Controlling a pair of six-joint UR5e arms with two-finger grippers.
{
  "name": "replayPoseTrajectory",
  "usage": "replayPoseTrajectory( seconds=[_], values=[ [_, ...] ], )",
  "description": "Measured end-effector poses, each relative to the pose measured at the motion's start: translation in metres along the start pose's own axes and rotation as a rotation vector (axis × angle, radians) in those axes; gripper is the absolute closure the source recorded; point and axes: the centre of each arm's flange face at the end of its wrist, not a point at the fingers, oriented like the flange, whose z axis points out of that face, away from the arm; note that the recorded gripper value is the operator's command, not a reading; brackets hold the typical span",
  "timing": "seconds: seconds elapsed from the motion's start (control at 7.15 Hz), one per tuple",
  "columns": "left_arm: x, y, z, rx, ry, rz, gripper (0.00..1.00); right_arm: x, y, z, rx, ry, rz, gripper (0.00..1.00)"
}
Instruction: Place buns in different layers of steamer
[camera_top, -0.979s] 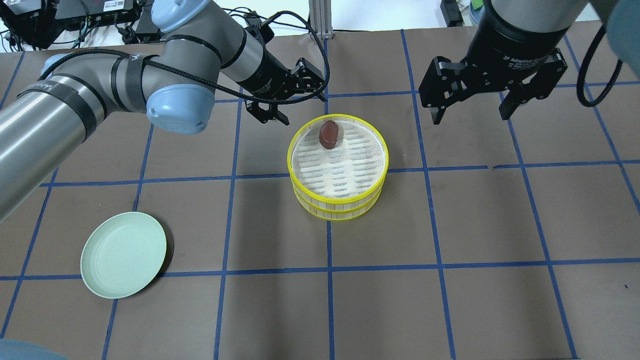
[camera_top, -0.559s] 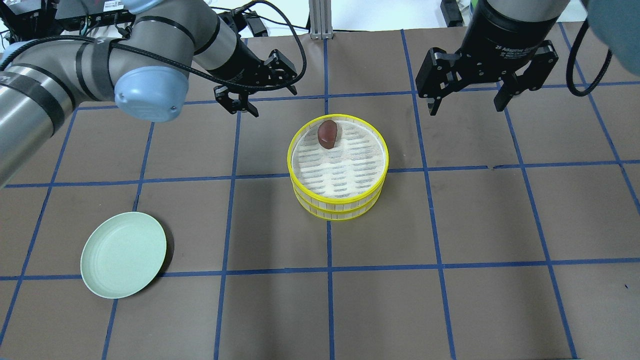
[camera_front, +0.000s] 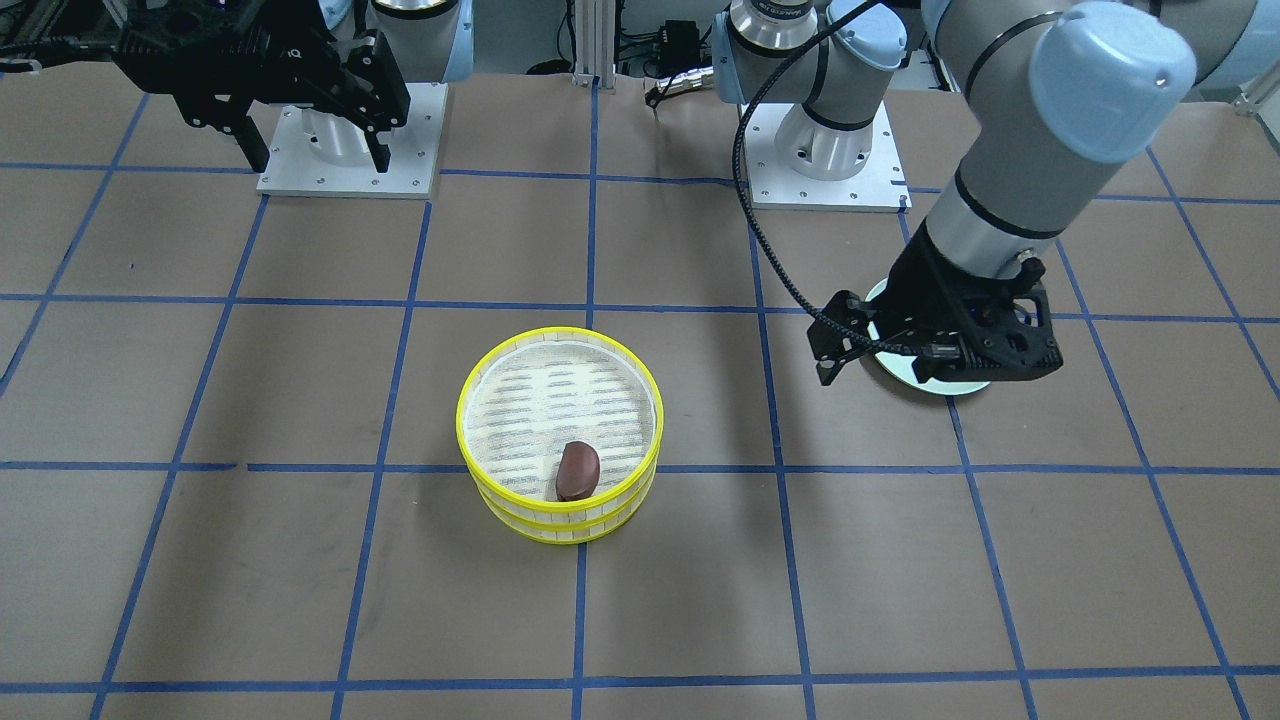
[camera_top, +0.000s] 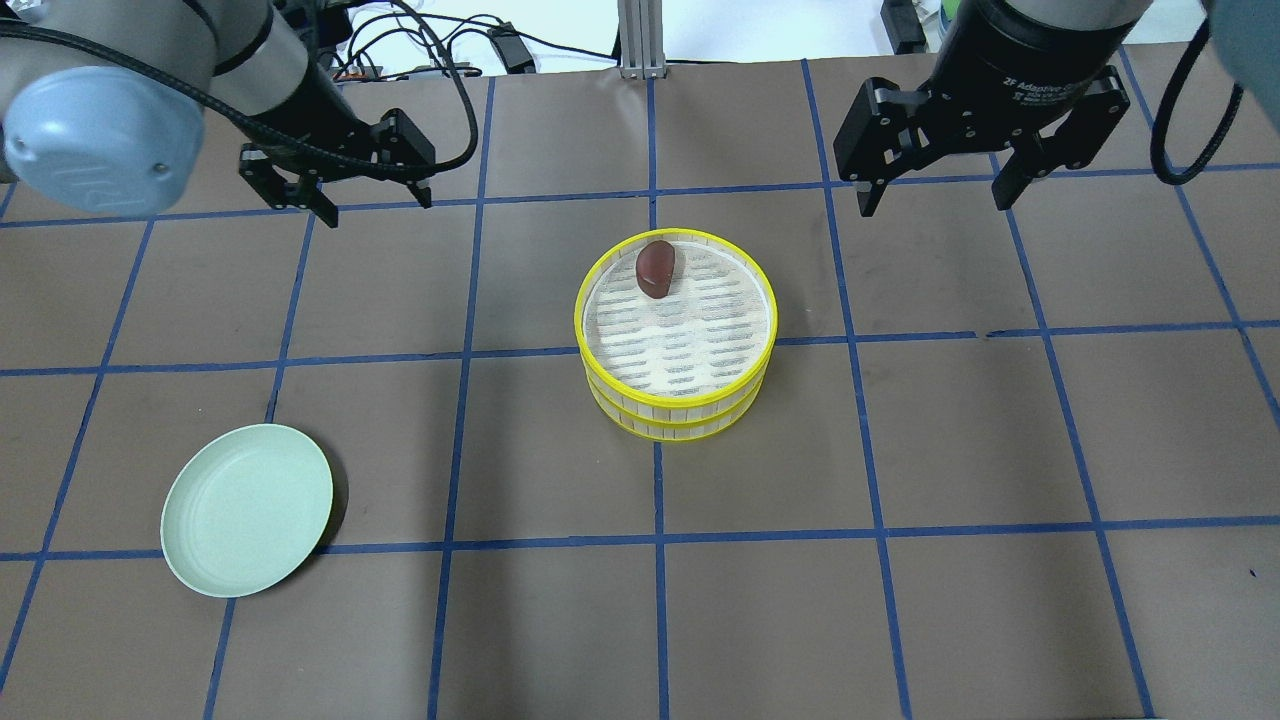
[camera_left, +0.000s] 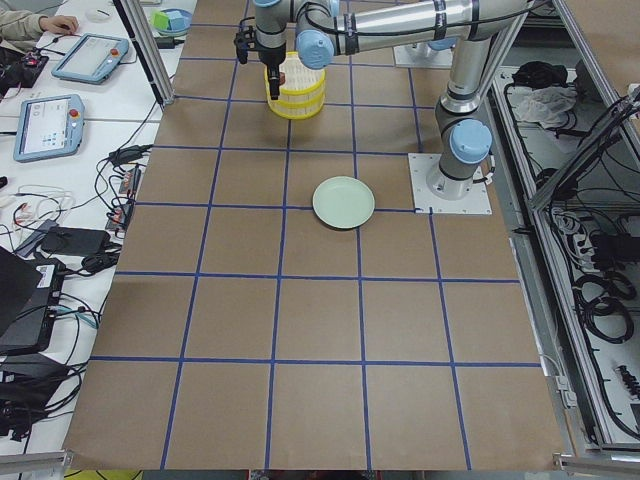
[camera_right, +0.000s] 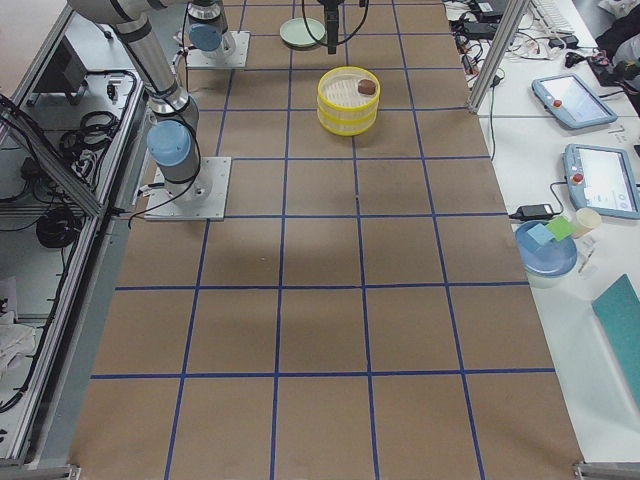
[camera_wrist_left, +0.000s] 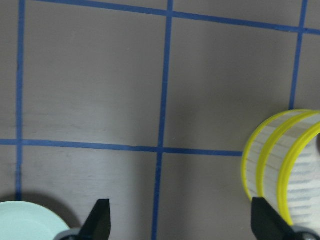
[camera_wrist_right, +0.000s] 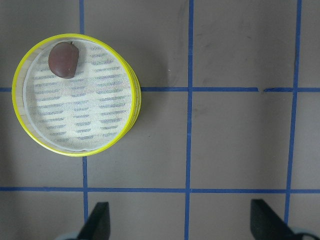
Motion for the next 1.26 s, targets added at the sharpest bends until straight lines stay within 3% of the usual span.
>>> replayPoseTrajectory(
  seconds=[0.14, 0.42, 1.26],
  values=[
    [-0.013, 0.011, -0.015, -0.012, -0.050, 0.046, 0.00, 0.000, -0.001, 0.000, 0.006, 0.000, -0.001, 0.00],
    [-0.016, 0.033, -0.036, -0.026, -0.084, 0.080, 0.00, 0.001, -0.001, 0.002, 0.005, 0.006, -0.002, 0.00],
    [-0.015, 0.055, -0.057, -0.005, -0.047, 0.075, 0.00, 0.000, -0.001, 0.005, 0.004, -0.002, -0.004, 0.00]
  ],
)
